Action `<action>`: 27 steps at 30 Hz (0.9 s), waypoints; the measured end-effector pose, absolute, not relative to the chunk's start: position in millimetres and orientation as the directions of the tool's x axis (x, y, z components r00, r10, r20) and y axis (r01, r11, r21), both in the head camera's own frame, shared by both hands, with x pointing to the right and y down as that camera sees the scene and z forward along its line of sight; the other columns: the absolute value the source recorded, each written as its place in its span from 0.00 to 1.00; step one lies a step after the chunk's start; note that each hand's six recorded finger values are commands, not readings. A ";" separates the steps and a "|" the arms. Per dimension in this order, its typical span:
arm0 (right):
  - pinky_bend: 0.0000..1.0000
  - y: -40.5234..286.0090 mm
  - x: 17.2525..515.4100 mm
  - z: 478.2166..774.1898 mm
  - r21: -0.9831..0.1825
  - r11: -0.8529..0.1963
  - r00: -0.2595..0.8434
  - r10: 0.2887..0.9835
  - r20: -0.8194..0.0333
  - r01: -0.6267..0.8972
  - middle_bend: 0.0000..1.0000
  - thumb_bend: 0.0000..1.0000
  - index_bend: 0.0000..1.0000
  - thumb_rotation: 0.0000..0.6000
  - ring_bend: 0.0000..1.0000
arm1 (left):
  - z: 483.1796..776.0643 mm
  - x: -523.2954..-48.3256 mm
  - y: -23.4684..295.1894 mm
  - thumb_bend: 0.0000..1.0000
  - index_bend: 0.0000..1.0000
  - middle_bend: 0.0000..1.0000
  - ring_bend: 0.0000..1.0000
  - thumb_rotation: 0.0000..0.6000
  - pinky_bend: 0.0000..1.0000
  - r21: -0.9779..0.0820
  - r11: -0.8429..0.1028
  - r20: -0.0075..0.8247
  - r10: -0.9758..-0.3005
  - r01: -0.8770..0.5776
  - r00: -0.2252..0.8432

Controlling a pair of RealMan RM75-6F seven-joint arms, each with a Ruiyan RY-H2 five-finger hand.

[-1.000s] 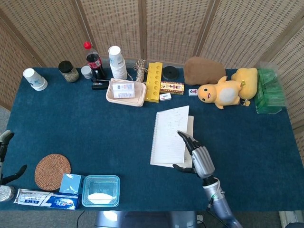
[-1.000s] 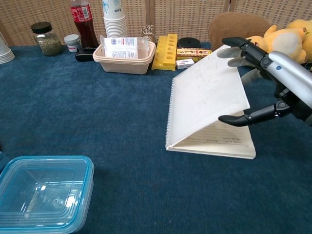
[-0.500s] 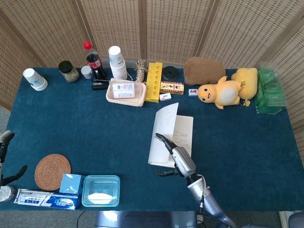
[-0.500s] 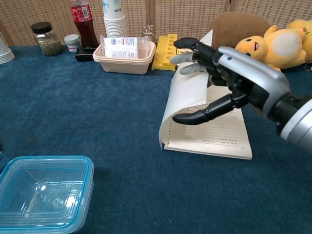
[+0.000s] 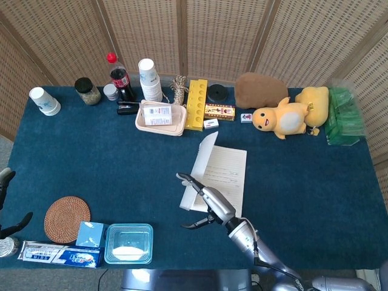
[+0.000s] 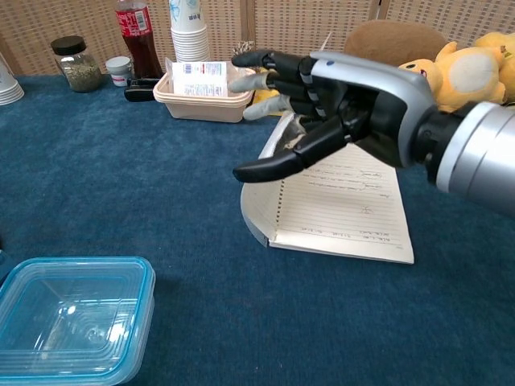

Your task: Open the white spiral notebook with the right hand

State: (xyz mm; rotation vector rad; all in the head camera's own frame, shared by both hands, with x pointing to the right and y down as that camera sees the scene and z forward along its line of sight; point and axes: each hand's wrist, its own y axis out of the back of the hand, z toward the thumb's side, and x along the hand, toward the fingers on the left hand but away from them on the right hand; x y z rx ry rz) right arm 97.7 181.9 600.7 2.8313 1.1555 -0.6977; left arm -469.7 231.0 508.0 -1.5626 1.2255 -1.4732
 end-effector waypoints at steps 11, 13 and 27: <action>0.36 156.2 91.3 572.6 -0.124 -0.733 0.661 0.663 -0.353 0.669 0.10 0.10 0.00 1.00 0.16 | 509.0 -468.9 232.0 0.20 0.08 0.05 0.01 1.00 0.03 -0.918 -0.348 0.366 -0.928 -0.190 -0.071; 0.36 155.7 89.1 571.9 -0.112 -0.737 0.666 0.656 -0.355 0.666 0.10 0.10 0.00 1.00 0.16 | 509.1 -468.3 232.1 0.20 0.08 0.05 0.01 1.00 0.03 -0.918 -0.349 0.367 -0.928 -0.189 -0.069; 0.28 152.8 90.2 573.8 -0.137 -0.755 0.671 0.639 -0.376 0.641 0.09 0.12 0.00 1.00 0.10 | 506.1 -472.4 237.1 0.20 0.13 0.05 0.01 1.00 0.03 -0.917 -0.357 0.375 -0.923 -0.178 -0.081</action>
